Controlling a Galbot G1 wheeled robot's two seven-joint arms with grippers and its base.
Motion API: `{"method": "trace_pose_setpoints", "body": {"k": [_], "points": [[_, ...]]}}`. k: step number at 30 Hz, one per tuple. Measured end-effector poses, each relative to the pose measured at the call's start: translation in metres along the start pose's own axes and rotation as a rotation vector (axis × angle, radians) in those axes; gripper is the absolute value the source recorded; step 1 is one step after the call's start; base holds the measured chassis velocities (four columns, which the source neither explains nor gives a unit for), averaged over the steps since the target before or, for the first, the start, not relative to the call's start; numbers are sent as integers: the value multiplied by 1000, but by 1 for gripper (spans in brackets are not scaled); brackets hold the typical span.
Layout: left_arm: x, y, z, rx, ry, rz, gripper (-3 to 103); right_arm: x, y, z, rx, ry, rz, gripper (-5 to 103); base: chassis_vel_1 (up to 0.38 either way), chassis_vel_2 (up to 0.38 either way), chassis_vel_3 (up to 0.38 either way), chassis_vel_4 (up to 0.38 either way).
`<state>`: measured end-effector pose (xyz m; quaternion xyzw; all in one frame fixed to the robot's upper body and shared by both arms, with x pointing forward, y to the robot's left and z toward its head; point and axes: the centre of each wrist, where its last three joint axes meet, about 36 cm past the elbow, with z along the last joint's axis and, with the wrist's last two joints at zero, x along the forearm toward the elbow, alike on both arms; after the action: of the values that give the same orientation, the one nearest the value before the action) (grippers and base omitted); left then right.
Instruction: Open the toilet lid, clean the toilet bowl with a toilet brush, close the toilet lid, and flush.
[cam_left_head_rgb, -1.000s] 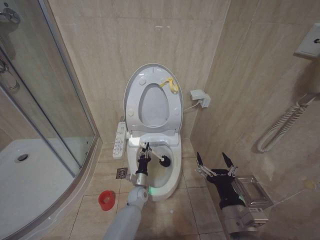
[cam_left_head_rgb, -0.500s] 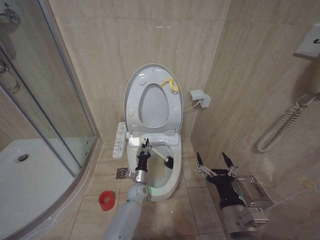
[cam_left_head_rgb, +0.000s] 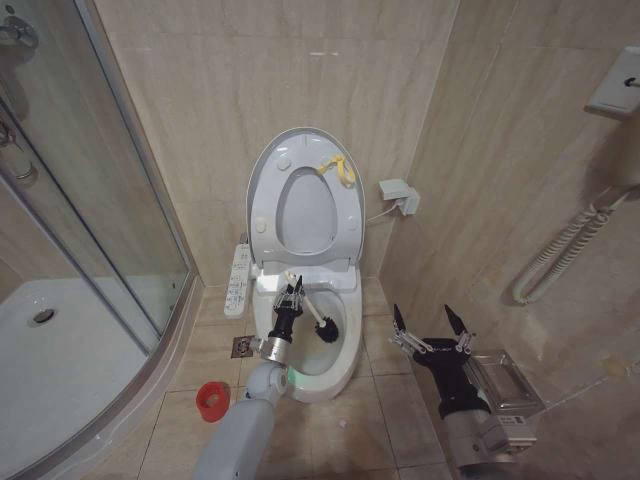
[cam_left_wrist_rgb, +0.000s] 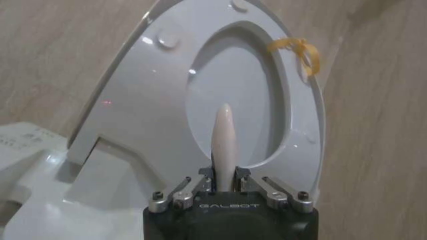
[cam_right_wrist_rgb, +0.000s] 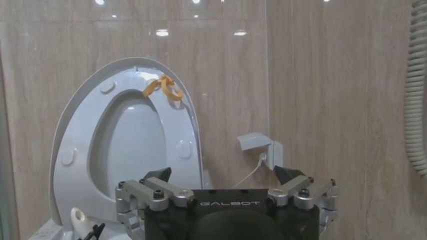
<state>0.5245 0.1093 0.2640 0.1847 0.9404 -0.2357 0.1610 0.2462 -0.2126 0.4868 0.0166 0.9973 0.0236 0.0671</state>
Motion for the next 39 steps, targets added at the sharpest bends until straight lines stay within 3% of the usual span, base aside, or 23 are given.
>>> {"method": "trace_pose_setpoints", "body": {"k": [4, 6, 8, 9, 11, 12, 14, 24, 28, 34, 35, 36, 37, 38, 39], "points": [[-13, -9, -4, 85, -28, -43, 19, 0, 0, 0, 0, 0, 0, 100, 0, 0, 0, 0], [-16, -9, -5, 79, -25, -42, 19, 0, 0, 0, 0, 0, 0, 100, 0, 0, 0, 0], [-14, 7, -10, -3, 18, -9, 19, 0, 0, 0, 0, 0, 0, 100, 0, 0, 0, 0], [-14, 7, -10, -3, 18, -9, 19, 0, 0, 0, 0, 0, 0, 100, 0, 0, 0, 0], [-9, 33, -19, -84, 71, 11, 19, 0, 0, 0, 0, 0, 0, 100, 0, 0, 0, 0], [-9, 33, -19, -84, 71, 11, 19, 0, 0, 0, 0, 0, 0, 100, 0, 0, 0, 0], [-7, 55, -25, -146, 105, 34, 19, 0, 0, 0, 0, 0, 0, 100, 0, 0, 0, 0], [-10, 54, -18, -187, 150, 77, 19, 0, 0, 0, 0, 0, 0, 100, 0, 0, 0, 0], [-7, 53, -6, -174, 183, 58, 19, 0, 0, 0, 0, 0, 0, 100, 0, 0, 0, 0], [-11, 36, 10, -82, 190, -1, 19, 0, 0, 0, 0, 0, 0, 100, 0, 0, 0, 0], [-13, 28, 13, -31, 191, -31, 19, 0, 0, 0, 0, 0, 0, 100, 0, 0, 0, 0], [-16, 13, 15, 86, 191, -96, 19, 0, 0, 0, 0, 0, 0, 100, 0, 0, 0, 0], [-17, 7, 15, 152, 179, -125, 19, 0, 0, 0, 0, 0, 0, 100, 0, 0, 0, 0], [-19, 2, 15, 196, 165, -138, 19, 0, 0, 0, 0, 0, 0, 100, 0, 0, 0, 0], [-19, 2, 15, 196, 165, -138, 19, 0, 0, 0, 0, 0, 0, 100, 0, 0, 0, 0]]}}
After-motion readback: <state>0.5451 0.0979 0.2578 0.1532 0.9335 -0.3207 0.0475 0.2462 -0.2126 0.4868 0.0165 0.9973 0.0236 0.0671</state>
